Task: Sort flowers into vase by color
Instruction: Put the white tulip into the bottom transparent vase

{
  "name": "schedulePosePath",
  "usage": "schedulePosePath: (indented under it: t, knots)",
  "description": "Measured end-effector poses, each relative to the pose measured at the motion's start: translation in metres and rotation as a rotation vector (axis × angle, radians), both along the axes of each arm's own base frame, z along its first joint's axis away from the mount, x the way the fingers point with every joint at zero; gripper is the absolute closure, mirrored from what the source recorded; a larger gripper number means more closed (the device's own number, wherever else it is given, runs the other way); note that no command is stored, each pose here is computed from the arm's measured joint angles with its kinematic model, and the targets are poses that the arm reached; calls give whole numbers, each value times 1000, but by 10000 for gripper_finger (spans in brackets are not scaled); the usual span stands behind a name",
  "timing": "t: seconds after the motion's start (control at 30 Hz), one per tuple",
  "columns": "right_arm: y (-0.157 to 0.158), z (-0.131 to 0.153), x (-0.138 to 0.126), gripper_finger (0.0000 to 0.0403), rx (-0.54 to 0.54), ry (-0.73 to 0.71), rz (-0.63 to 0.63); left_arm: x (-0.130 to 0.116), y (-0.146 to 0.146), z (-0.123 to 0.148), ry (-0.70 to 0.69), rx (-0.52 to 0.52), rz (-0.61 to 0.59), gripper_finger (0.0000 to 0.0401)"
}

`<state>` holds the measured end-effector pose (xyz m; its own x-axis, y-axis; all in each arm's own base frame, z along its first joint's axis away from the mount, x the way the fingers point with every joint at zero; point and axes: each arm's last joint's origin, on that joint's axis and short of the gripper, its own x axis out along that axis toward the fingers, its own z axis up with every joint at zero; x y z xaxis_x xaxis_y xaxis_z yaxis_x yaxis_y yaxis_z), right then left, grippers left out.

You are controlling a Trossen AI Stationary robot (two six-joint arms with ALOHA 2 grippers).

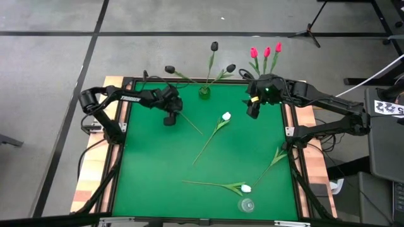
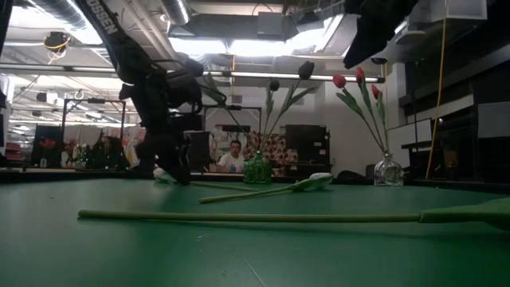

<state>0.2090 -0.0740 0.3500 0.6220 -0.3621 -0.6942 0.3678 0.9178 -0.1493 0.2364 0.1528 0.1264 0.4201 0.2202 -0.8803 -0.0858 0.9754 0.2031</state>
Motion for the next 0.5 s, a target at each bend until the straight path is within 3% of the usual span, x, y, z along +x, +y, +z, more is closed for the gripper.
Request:
schedulePosePath:
  t: [0.4, 0.5]
  knots:
    - [0, 2, 2, 188, 20, -37, 22, 0, -4, -1, 10, -46, 33, 384]
    - [0, 2, 3, 188, 26, -42, 16, 6, -9, 3, 11, -64, 67, 393]
